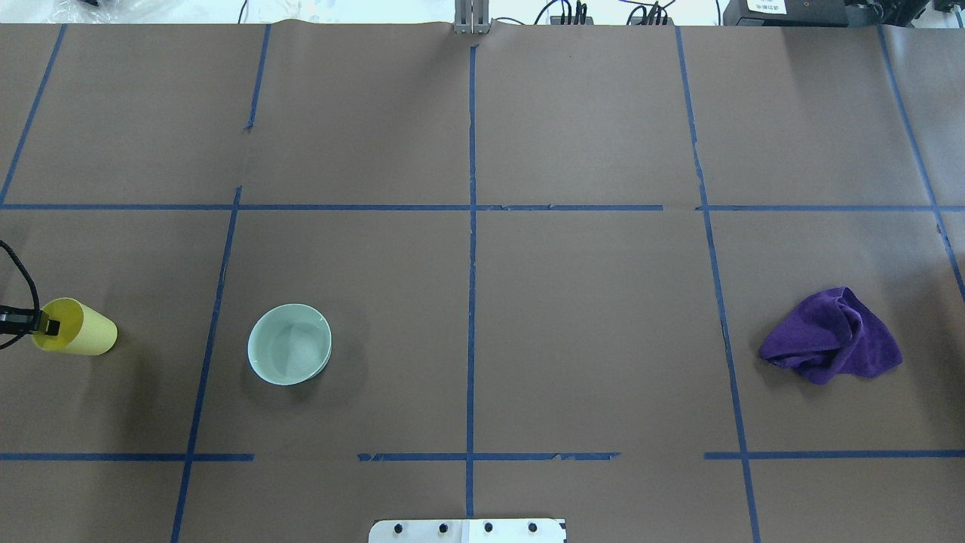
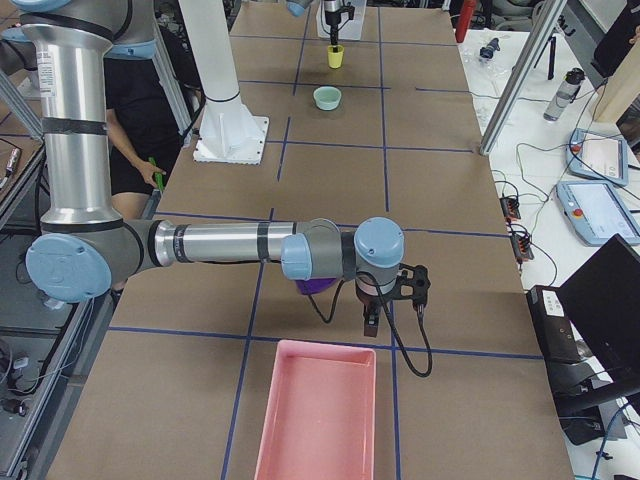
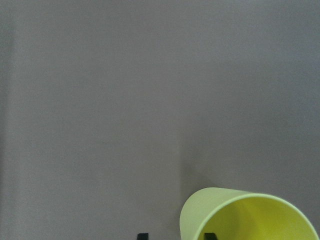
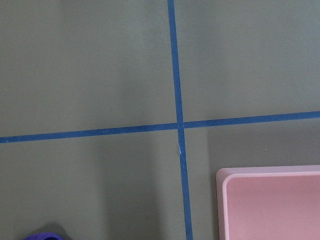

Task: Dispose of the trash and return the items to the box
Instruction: 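Lower the left gripper onto the yellow cup and grasp it, then lift the yellow cup with the left gripper while the right grasps the purple cloth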

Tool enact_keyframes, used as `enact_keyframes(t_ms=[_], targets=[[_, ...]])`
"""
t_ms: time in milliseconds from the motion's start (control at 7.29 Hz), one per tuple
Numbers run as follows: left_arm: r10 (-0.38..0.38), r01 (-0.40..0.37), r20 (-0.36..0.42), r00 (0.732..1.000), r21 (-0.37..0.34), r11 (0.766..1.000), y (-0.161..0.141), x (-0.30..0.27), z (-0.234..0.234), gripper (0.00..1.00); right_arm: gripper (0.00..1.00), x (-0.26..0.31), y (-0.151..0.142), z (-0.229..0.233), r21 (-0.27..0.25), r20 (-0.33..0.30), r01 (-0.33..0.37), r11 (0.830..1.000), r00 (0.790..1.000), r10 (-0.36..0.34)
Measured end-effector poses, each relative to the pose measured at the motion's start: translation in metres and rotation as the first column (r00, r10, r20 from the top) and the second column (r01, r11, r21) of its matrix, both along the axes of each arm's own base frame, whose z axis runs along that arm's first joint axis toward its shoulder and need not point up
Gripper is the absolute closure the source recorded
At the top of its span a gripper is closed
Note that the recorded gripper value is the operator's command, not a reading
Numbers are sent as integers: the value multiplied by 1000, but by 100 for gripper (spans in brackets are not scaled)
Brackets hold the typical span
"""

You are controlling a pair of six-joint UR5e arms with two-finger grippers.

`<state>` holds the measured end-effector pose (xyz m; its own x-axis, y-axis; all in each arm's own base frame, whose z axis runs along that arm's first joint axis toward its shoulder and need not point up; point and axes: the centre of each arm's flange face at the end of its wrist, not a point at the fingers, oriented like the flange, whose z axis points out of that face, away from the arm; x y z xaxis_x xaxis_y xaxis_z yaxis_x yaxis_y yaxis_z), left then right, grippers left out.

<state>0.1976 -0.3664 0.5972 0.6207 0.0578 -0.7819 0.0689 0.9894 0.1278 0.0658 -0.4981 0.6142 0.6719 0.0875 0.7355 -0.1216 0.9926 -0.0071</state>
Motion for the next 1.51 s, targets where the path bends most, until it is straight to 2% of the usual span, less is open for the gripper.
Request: enact_keyframes(t_ms=[274, 549, 686, 1097, 1509], targets=[[15, -16, -39, 999, -6, 1000, 2, -5, -13, 100, 0, -5, -1, -2, -6, 5, 1, 1000, 1000, -1], [34, -38, -122, 992, -33, 999, 1, -27, -36, 100, 0, -29, -1, -14, -45, 23, -11, 999, 1000, 12], [31, -36, -135, 990, -41, 998, -1, -34, -43, 100, 0, -47, 2, -22, -38, 14, -9, 999, 1000, 9], [39, -44, -109, 993, -40, 998, -8, -44, -49, 100, 0, -117, 20, -38, 0, -4, -61, 998, 998, 61], [43, -43, -48, 998, -2, 999, -41, -65, -80, 100, 0, -187, 49, -66, -23, 0, -34, 999, 999, 34]])
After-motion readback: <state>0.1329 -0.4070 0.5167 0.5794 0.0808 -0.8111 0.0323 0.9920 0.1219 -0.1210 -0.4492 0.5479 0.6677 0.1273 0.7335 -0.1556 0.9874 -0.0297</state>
